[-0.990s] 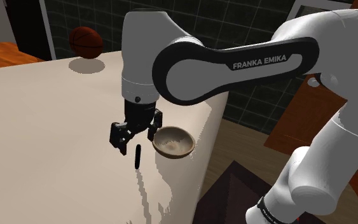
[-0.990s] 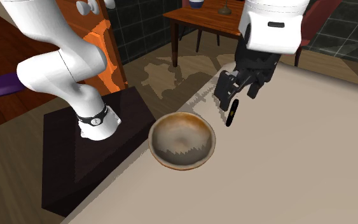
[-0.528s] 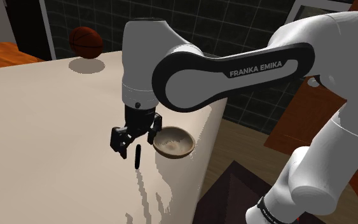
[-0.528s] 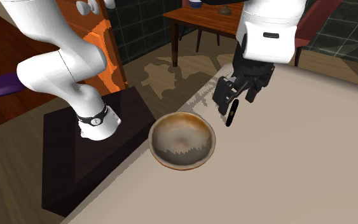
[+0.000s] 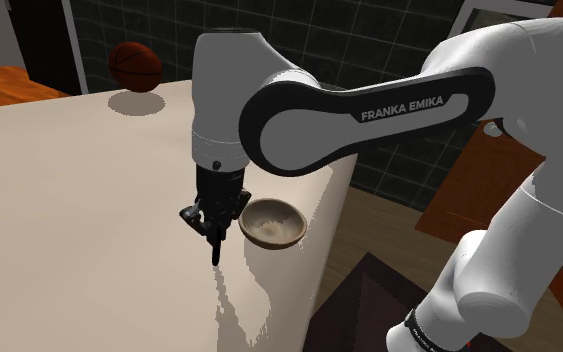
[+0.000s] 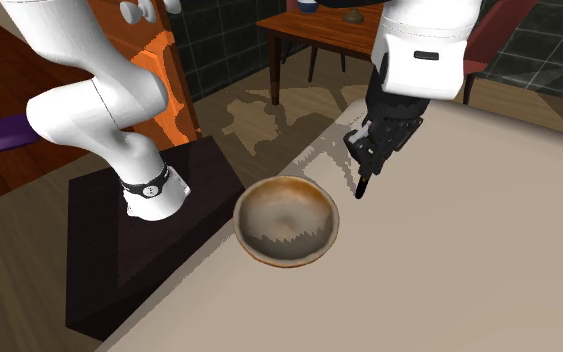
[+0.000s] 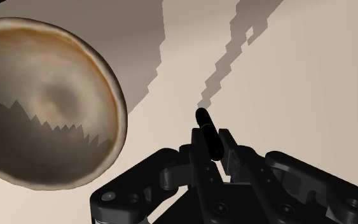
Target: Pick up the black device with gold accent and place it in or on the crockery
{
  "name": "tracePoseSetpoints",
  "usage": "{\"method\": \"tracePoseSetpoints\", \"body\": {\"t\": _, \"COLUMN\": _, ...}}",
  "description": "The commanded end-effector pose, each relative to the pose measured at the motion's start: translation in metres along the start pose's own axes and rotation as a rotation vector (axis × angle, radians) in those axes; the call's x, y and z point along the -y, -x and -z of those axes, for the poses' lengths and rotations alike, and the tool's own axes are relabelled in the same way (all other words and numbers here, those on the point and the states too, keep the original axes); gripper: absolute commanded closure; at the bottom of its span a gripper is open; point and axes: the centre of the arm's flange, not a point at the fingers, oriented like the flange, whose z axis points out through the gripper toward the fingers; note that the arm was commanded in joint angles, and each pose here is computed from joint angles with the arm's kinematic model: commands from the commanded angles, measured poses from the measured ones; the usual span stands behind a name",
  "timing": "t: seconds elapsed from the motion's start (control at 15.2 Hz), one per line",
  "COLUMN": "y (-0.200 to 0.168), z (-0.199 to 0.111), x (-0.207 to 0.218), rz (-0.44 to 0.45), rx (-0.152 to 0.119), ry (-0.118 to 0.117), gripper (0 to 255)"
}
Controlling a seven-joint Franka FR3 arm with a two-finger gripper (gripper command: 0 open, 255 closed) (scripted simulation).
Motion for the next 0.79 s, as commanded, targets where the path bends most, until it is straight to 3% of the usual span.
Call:
{"method": "tracePoseSetpoints", "body": {"t": 0.0, "y": 0.000, "z": 0.000, "x": 0.000, "rz": 0.000, "rx": 0.000, "ry": 0.000, "gripper": 255}}
{"method": "tracePoseSetpoints", "body": {"t": 0.2, "y": 0.000, "z": 0.000, "x": 0.000, "rz": 0.000, "rx": 0.000, "ry": 0.000, "gripper": 255}}
{"method": "tracePoseSetpoints", "body": {"t": 0.73, "y": 0.000, "z": 0.042, "x": 0.000, "rz": 0.000, "rx": 0.000, "ry": 0.000, "gripper": 255}}
